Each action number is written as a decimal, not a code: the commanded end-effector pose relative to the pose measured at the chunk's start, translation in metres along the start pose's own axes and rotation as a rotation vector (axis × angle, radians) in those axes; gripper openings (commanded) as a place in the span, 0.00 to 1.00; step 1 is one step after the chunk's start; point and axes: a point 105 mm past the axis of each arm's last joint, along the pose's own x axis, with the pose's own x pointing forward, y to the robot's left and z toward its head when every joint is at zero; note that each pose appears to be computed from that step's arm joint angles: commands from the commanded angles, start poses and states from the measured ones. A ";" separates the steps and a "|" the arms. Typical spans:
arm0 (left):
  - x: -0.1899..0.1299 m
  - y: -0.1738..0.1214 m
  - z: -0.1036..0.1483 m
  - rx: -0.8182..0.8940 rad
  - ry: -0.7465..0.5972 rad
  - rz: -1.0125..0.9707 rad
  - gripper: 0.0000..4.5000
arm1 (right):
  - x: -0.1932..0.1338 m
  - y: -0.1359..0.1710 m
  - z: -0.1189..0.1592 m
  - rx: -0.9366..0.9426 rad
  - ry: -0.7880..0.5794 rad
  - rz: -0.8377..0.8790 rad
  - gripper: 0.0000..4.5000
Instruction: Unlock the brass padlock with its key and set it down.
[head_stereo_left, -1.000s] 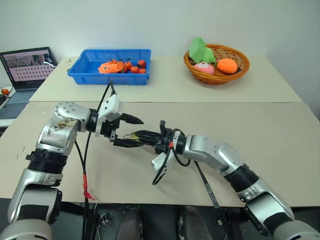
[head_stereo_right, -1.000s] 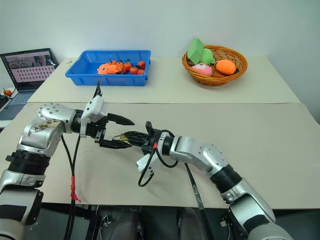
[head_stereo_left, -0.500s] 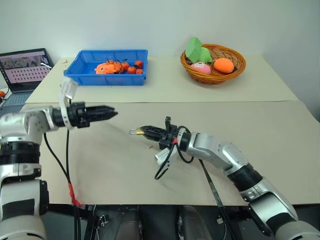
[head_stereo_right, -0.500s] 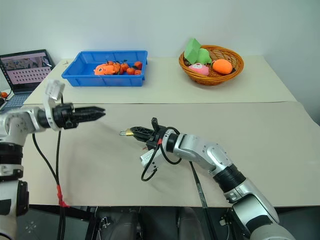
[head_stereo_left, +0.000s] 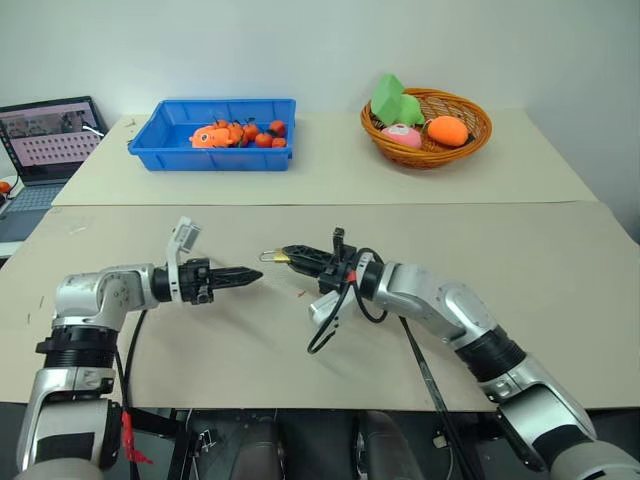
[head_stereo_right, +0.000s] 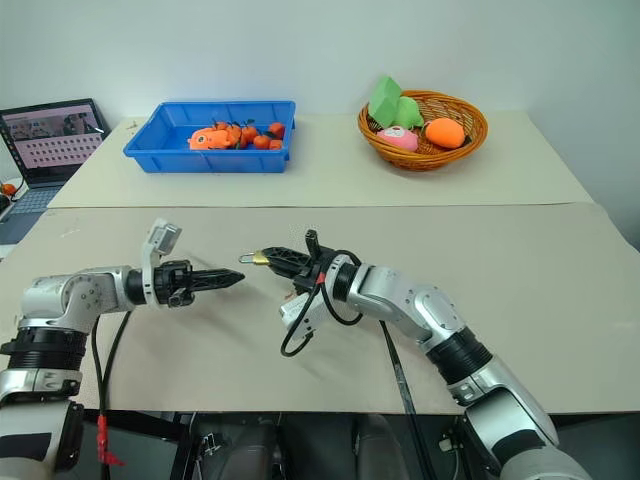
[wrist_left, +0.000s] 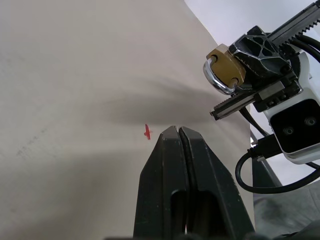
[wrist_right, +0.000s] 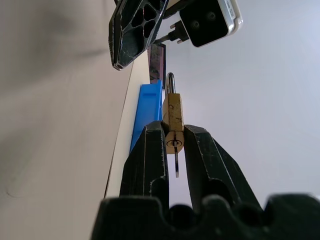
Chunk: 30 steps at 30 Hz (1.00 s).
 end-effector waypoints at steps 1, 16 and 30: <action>-0.014 0.008 0.026 0.126 -0.029 0.078 0.01 | -0.002 -0.020 -0.002 -0.013 0.005 -0.072 0.03; 0.020 -0.039 0.041 0.303 0.088 -0.149 0.01 | 0.000 -0.019 0.002 -0.006 -0.002 -0.069 0.03; 0.016 -0.031 0.047 0.300 0.065 -0.115 0.01 | -0.002 -0.017 0.005 -0.008 -0.009 -0.063 0.03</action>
